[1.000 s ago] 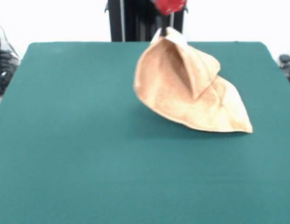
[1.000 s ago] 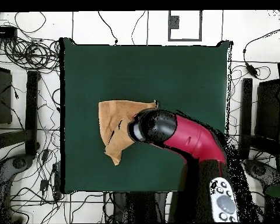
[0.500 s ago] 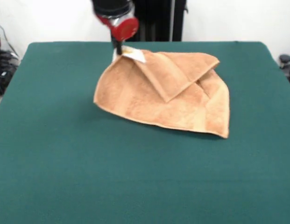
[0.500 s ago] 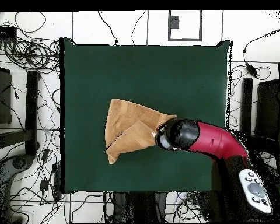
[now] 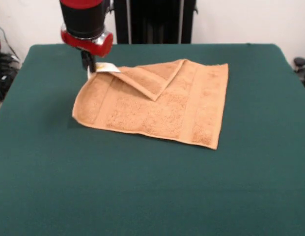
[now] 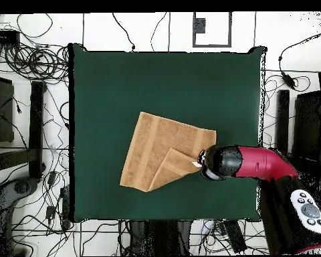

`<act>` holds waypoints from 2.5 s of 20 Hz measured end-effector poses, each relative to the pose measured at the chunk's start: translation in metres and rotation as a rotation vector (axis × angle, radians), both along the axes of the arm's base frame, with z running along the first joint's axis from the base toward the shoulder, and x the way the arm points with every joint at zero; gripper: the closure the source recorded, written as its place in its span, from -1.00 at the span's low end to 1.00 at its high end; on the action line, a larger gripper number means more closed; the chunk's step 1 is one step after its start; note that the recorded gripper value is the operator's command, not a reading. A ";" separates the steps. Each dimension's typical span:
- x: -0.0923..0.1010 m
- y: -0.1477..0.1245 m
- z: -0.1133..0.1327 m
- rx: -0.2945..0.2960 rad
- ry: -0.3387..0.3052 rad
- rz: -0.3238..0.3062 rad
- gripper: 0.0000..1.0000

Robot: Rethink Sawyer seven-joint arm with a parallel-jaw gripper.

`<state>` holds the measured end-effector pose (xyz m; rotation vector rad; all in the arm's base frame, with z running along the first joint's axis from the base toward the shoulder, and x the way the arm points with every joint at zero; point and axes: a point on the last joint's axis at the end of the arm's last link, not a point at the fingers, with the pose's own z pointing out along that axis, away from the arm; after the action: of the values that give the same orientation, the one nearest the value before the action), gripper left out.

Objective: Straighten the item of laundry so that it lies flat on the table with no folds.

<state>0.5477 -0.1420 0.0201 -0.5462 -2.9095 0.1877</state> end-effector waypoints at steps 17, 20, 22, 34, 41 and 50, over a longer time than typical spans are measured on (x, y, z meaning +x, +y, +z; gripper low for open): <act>0.036 0.013 0.000 -0.018 -0.088 0.169 -1.00; 0.042 0.017 0.003 -0.021 -0.098 0.178 -1.00; 0.046 0.024 0.007 -0.027 -0.107 0.194 -1.00; 0.067 0.079 0.032 -0.049 -0.157 0.277 -1.00; 0.060 0.110 0.020 -0.054 -0.145 0.324 -1.00; 0.038 0.124 -0.012 -0.044 -0.100 0.327 -1.00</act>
<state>0.5858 -0.0179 0.0086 -0.0824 -3.0820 0.2750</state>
